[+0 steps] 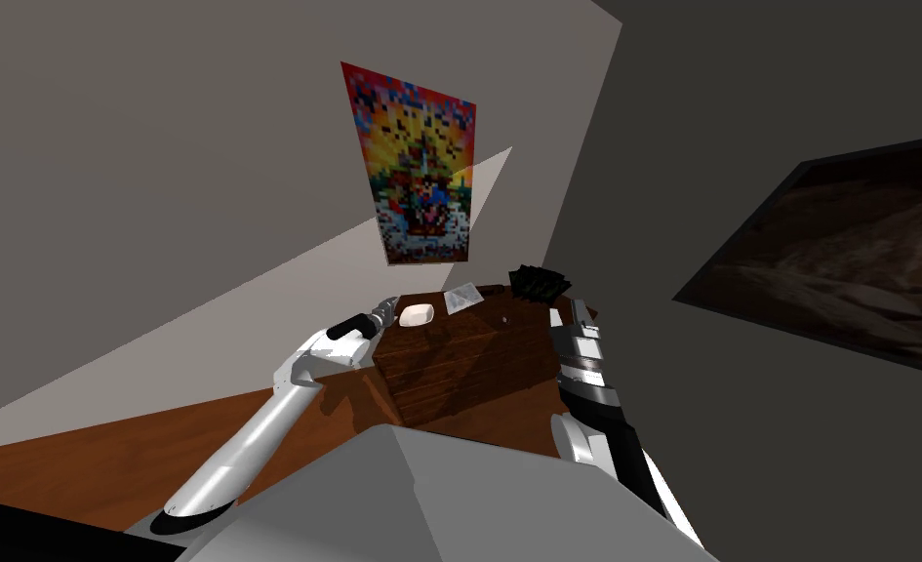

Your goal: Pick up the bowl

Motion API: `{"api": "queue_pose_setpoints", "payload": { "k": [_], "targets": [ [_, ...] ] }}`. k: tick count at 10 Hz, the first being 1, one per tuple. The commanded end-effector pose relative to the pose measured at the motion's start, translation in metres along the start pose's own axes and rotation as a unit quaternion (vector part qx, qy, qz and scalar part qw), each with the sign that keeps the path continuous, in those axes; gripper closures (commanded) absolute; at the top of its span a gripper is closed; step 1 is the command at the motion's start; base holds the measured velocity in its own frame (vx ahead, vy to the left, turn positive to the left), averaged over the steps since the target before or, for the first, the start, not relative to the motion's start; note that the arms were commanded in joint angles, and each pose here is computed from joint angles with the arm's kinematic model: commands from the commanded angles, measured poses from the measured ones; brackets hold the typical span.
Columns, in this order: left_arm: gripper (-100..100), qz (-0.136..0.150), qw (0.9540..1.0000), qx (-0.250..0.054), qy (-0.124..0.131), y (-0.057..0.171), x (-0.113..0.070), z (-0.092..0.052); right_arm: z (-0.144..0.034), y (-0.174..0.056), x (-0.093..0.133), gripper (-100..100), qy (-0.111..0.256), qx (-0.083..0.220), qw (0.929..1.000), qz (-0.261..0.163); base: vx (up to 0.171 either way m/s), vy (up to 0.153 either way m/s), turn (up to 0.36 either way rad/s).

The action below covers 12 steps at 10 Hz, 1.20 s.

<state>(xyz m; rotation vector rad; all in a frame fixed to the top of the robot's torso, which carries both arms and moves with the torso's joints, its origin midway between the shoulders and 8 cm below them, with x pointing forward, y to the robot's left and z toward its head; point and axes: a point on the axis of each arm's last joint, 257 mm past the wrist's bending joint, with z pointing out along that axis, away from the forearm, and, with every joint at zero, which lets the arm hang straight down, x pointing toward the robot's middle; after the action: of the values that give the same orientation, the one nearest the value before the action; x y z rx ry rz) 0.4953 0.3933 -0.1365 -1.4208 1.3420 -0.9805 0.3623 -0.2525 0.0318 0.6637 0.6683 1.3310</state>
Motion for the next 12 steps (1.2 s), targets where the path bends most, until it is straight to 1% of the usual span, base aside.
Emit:
{"api": "queue_pose_setpoints", "payload": {
  "k": [1, 2, 3, 4, 5, 6, 8, 12],
  "targets": [
    [-100, -0.008, 0.9995, -0.029, -0.006, 0.014, -0.007, 0.002, 0.0, 0.0, 0.0, 0, 0.0, 0.0, 1.0, 0.0, 0.042, -0.074, 0.007],
    [-100, -0.014, 0.9989, -0.044, -0.008, 0.022, -0.012, 0.003, 0.0, 0.0, 0.0, 0, 0.0, 0.0, 1.0, 0.0, 0.062, -0.098, 0.015],
    [-100, -0.014, 0.9985, -0.052, -0.01, 0.026, -0.013, 0.002, 0.0, 0.0, 0.0, 0, 0.0, 0.0, 1.0, 0.0, 0.055, -0.077, 0.014],
    [-100, -0.021, 0.9972, -0.07, -0.013, 0.035, -0.017, 0.003, 0.0, 0.0, 0.0, 0, 0.0, 0.0, 1.0, 0.0, 0.055, -0.062, 0.008],
    [-100, -0.021, 0.9969, -0.074, -0.014, 0.037, -0.018, 0.002, 0.0, 0.0, 0.0, 0, 0.0, 0.0, 1.0, 0.0, 0.045, -0.043, 0.005],
    [-100, -0.027, 0.9949, -0.096, -0.017, 0.048, -0.023, 0.002, 0.0, 0.0, 0.0, 0, 0.0, 0.0, 1.0, 0.0, 0.042, -0.052, 0.004],
    [-100, -0.04, 0.9895, -0.137, -0.023, 0.071, -0.03, -0.001, 0.0, 0.0, 0.0, 0, 0.0, 0.0, 1.0, 0.0, 0.081, -0.105, 0.014],
    [-100, -0.062, 0.9757, -0.208, -0.031, 0.115, -0.04, -0.01, 0.0, 0.0, 0.0, 0, 0.0, 0.0, 1.0, 0.0, 0.088, -0.085, 0.008]
  ]
}}
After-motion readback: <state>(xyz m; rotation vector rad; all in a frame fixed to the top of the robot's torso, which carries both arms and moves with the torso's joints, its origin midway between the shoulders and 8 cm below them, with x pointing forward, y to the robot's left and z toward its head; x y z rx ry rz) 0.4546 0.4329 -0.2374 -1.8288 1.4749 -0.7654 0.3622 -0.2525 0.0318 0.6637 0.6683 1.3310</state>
